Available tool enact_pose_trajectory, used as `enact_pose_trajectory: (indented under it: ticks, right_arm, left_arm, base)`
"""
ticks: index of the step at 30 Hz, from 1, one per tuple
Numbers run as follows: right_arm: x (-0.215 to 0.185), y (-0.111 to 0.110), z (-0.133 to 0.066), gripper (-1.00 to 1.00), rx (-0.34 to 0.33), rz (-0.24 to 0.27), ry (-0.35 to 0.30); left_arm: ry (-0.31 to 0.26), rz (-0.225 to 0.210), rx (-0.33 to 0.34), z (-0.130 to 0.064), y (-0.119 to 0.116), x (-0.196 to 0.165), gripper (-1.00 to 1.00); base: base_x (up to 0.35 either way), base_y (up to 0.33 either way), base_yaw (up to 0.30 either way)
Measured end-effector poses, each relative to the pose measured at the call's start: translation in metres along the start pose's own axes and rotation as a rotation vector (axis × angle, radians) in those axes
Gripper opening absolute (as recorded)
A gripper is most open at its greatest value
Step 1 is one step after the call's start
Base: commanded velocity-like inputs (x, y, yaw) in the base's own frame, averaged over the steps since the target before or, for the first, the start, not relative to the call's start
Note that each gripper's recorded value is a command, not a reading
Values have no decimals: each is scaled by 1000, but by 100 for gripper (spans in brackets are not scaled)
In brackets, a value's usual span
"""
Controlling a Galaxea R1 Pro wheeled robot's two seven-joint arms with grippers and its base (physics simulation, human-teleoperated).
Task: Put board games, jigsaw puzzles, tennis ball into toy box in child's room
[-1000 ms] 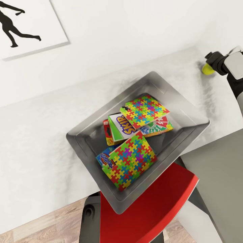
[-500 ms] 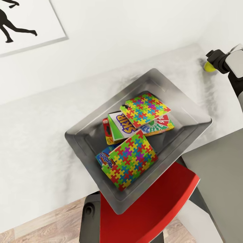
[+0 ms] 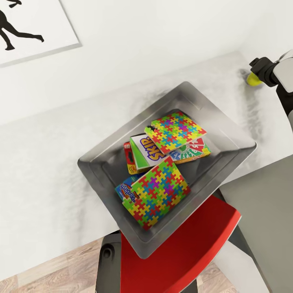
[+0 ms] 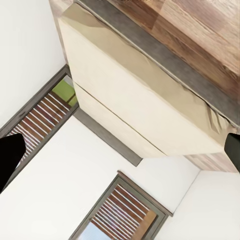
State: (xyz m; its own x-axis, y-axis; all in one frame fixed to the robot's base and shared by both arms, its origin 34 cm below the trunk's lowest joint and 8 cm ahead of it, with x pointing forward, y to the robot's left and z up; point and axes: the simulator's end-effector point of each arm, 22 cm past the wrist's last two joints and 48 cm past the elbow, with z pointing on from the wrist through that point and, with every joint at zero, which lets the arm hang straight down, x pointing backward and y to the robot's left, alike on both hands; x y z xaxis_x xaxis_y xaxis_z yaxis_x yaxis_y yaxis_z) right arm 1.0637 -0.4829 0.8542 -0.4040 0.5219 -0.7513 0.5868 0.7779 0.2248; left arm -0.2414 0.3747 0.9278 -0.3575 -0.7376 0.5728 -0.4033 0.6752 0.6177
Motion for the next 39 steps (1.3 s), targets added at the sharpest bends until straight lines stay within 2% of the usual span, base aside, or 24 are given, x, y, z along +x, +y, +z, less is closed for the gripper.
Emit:
enact_pose_trajectory:
  ticks: [22, 39]
  right_arm:
    - [9, -3, 7, 100, 3, -5, 5]
    - [3, -5, 8, 100, 3, 2, -22]
  left_arm:
    - [5, 0, -5, -1, -1, -1, 100]
    - [8, 0, -8, -2, 0, 0, 100]
  base:
    - [0, 0, 0]
    - [0, 0, 0]
